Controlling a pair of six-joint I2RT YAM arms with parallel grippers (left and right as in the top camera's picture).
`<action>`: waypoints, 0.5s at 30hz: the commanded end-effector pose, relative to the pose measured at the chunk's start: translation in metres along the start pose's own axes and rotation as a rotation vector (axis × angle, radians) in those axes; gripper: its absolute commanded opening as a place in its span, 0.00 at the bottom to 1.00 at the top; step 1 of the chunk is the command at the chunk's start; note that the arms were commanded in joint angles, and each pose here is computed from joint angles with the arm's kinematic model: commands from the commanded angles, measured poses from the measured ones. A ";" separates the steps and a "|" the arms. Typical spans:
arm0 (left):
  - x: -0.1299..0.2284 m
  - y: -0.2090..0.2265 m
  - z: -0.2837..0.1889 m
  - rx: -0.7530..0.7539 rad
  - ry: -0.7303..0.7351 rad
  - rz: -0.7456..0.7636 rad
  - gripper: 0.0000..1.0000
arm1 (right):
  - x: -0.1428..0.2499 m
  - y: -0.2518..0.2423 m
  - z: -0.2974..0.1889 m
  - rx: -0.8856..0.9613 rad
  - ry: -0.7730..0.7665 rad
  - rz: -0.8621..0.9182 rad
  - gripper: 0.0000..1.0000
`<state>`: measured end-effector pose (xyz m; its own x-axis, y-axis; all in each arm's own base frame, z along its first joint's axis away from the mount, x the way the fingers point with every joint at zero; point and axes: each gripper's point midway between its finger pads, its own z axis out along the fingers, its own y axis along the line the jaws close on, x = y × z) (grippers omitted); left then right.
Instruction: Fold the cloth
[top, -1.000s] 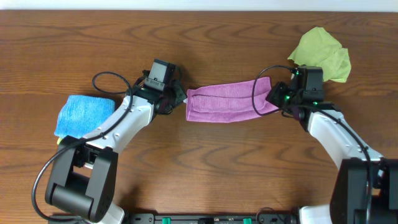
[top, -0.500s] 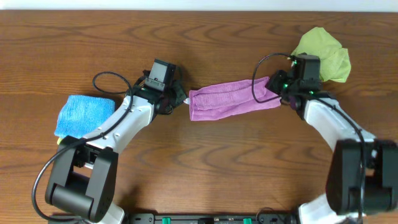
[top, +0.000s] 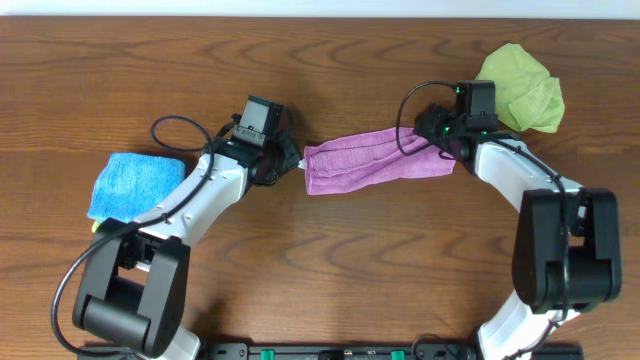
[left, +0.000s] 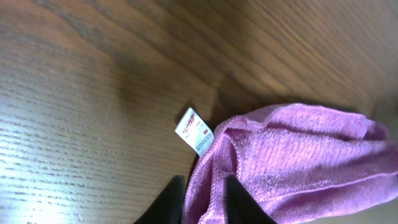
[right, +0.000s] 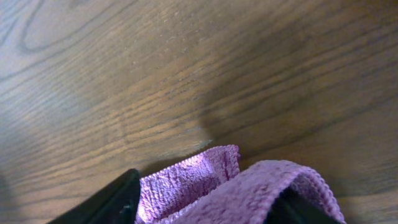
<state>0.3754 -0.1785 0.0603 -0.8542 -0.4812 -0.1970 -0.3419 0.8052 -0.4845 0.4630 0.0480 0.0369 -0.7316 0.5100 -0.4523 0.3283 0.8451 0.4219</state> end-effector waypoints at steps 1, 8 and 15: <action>0.002 -0.006 0.000 0.021 0.021 0.013 0.38 | -0.003 0.008 0.000 -0.014 -0.001 -0.007 0.71; 0.001 -0.026 -0.007 0.089 0.051 0.018 0.65 | 0.004 0.018 -0.001 -0.069 0.040 -0.006 0.80; 0.010 -0.029 -0.006 0.087 0.072 -0.003 0.70 | 0.006 0.019 -0.002 -0.080 0.049 -0.006 0.80</action>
<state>0.3728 -0.1958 0.0719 -0.8778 -0.4574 -0.1420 -0.3171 0.7773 -0.5434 0.4593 0.0597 0.0371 -0.7579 0.5047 -0.4133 0.3003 0.8324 0.4658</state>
